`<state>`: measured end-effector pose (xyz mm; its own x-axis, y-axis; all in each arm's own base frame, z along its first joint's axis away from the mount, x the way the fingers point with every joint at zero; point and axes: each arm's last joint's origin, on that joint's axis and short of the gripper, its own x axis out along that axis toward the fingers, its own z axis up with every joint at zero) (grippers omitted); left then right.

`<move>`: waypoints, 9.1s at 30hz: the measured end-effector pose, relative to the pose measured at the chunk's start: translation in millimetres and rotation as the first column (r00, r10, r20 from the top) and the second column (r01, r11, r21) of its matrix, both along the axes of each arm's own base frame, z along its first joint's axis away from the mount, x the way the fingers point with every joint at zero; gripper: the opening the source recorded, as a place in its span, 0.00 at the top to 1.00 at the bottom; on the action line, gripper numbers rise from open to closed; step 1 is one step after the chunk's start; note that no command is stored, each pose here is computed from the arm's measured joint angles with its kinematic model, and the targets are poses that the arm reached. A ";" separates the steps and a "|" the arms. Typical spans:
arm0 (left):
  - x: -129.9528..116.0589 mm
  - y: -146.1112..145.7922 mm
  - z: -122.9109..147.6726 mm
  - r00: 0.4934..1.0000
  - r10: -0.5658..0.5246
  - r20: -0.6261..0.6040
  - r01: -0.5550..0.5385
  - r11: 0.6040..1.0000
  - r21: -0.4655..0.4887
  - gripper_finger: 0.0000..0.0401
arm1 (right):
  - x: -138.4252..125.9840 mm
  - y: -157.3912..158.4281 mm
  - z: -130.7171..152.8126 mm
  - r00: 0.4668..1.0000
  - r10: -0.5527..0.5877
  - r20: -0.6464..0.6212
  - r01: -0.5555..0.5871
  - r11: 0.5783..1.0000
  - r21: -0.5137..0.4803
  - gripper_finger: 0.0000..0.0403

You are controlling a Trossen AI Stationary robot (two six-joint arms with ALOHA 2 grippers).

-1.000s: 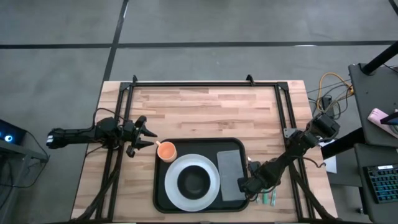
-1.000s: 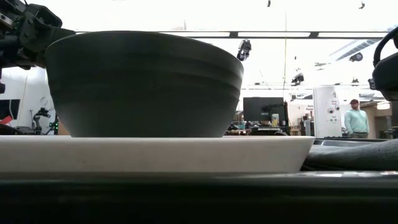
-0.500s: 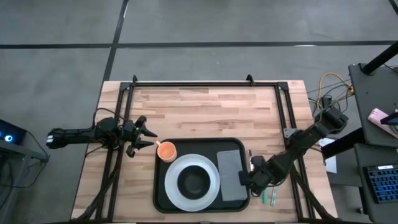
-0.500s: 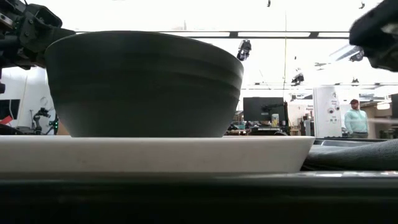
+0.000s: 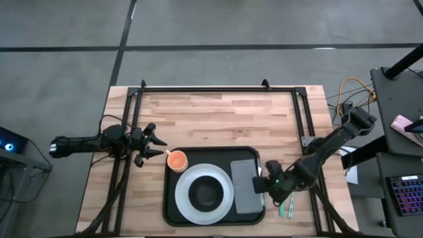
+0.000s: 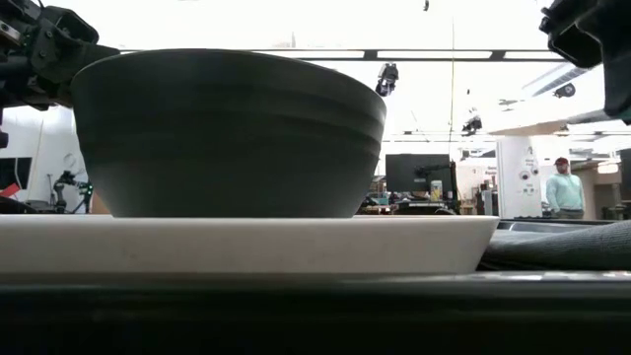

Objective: Set up tray
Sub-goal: Put the green knife on the gray napkin on the black tray, then put the green spoon to the right of the green knife on the gray napkin on the black tray

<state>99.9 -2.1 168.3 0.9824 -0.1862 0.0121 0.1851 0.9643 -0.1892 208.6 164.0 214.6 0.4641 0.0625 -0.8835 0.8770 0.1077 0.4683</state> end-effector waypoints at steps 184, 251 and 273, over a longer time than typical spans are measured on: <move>7.7 0.4 -10.9 0.992 0.000 -0.129 0.000 1.000 -0.006 0.62 | -5.4 29.7 -25.0 0.946 -0.055 -0.320 0.098 0.988 0.120 0.50; 8.0 0.4 -11.5 0.991 0.000 -0.136 -0.001 1.000 -0.006 0.62 | -48.6 20.7 -81.1 0.910 0.003 -0.414 0.024 0.998 0.061 0.48; 8.1 0.4 -11.5 0.991 0.000 -0.136 -0.001 1.000 -0.007 0.62 | -49.8 20.0 -82.5 0.903 0.038 -0.428 -0.014 0.998 0.057 0.87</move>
<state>107.9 -1.7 156.9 0.9750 -0.1864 -0.1206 0.1570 0.9630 -0.2190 158.9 184.0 132.0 0.0390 0.1203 -0.9920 0.9914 0.1191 0.0534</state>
